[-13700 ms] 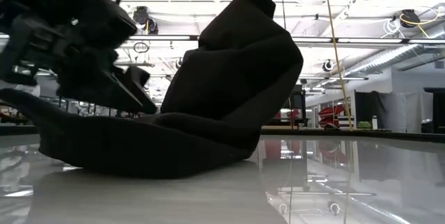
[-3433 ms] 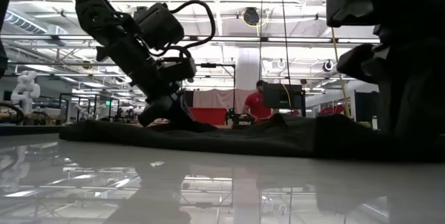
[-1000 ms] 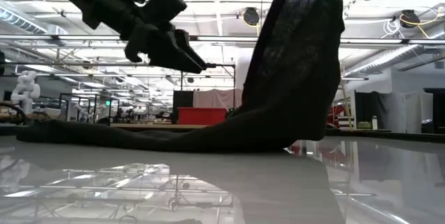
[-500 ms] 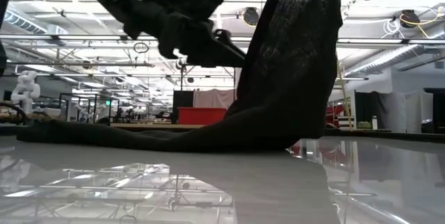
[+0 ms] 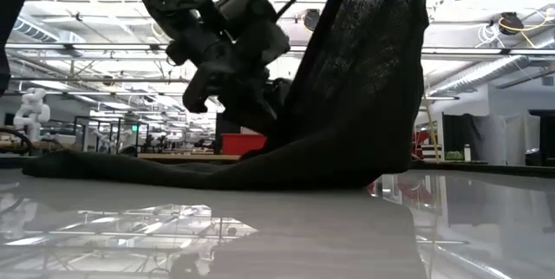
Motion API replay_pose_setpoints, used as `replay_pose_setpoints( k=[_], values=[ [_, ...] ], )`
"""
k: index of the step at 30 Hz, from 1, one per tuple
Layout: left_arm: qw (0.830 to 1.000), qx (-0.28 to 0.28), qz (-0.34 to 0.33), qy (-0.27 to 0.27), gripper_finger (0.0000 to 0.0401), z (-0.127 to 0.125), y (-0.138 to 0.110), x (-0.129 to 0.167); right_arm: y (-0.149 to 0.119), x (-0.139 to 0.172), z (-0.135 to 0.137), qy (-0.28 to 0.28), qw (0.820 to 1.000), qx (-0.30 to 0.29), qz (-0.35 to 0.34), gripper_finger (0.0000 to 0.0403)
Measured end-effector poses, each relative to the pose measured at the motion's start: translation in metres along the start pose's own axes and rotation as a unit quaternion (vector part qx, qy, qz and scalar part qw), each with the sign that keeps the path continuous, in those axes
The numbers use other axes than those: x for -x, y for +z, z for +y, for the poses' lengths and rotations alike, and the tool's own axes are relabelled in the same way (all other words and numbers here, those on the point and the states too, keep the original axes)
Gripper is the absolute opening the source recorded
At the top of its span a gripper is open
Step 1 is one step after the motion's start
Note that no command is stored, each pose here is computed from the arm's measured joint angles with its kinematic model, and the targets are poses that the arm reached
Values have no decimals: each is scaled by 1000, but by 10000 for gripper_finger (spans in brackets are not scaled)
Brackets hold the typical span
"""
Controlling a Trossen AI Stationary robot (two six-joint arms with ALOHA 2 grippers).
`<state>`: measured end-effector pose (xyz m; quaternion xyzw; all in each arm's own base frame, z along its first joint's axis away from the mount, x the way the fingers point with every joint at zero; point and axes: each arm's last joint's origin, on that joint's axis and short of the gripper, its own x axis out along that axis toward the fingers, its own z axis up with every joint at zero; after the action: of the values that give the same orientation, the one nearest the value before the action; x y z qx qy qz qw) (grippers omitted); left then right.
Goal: Roll towel
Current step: Roll the black towel
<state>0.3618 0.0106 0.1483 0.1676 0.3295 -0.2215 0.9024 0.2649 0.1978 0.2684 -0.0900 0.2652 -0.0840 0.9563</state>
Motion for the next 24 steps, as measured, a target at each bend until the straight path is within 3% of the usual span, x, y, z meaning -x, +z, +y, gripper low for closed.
replay_pose_setpoints(
  k=[6, 18, 24],
  values=[
    [998, 40, 57, -2, 119, 12, -20, 10, 0, 0, 0, 0, 1000, 3, 0, 0],
    [989, 80, 116, -42, 118, 21, -45, 23, 0, 0, 0, 1, 1000, 8, 1, 0],
    [987, 93, 130, -34, 118, 28, -54, 28, 0, 0, 0, 1, 1000, 8, 1, 0]
  ],
)
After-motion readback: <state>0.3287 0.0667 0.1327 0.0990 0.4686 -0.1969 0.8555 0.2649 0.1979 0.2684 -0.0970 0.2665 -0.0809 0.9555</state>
